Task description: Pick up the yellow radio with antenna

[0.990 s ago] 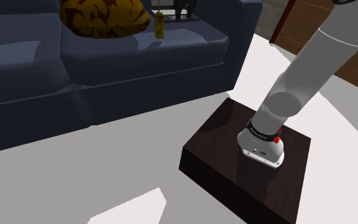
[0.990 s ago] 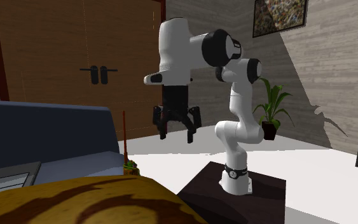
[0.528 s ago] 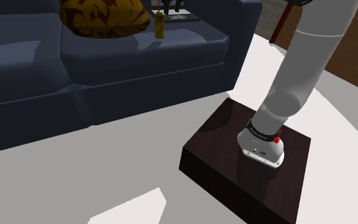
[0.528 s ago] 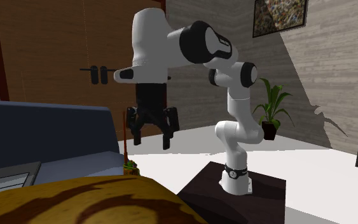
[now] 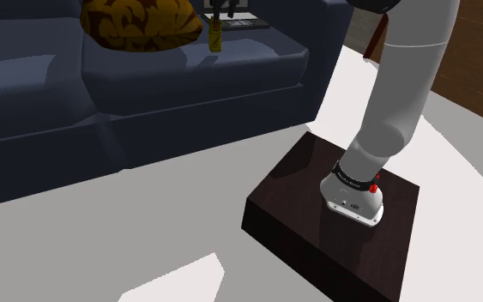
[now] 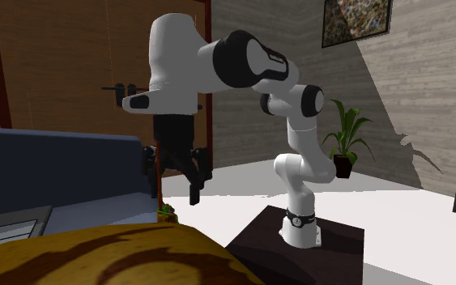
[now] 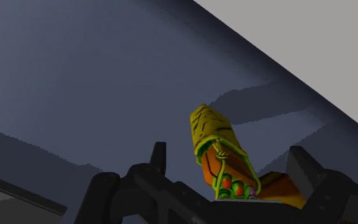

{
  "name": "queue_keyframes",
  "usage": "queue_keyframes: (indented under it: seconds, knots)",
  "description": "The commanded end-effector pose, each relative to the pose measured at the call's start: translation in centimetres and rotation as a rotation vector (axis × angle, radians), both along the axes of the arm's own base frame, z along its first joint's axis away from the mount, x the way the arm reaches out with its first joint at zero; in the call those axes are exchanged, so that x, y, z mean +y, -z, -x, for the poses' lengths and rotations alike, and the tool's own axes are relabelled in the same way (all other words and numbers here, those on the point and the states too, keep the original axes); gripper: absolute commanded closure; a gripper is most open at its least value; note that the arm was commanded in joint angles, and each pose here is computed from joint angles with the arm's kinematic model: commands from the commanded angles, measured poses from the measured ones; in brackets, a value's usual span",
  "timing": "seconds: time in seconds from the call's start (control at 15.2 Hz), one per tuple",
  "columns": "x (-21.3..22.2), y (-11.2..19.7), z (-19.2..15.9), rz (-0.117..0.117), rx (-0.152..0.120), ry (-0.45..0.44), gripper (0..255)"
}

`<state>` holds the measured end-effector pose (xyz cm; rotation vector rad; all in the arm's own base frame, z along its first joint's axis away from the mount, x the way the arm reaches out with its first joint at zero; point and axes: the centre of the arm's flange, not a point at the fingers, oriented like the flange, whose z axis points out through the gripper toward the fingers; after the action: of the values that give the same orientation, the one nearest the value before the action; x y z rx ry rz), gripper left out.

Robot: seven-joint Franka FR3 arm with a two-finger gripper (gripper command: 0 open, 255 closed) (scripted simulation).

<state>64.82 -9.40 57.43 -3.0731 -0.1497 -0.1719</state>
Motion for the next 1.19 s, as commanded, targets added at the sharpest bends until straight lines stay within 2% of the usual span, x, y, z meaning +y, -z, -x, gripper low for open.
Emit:
queue_keyframes:
  seconds: [0.0,0.2,0.26,0.86,1.12]
  knots:
    - [0.0,1.0,-0.1,0.000,-0.001,0.000,0]
    - [0.0,1.9,-0.1,0.000,-0.001,0.000,0]
    - [0.0,1.9,-0.1,0.000,-0.001,0.000,255]
    - [0.0,1.9,-0.1,0.000,-0.001,0.000,255]
    - [0.0,-0.2,-0.1,0.000,-0.001,0.000,255]
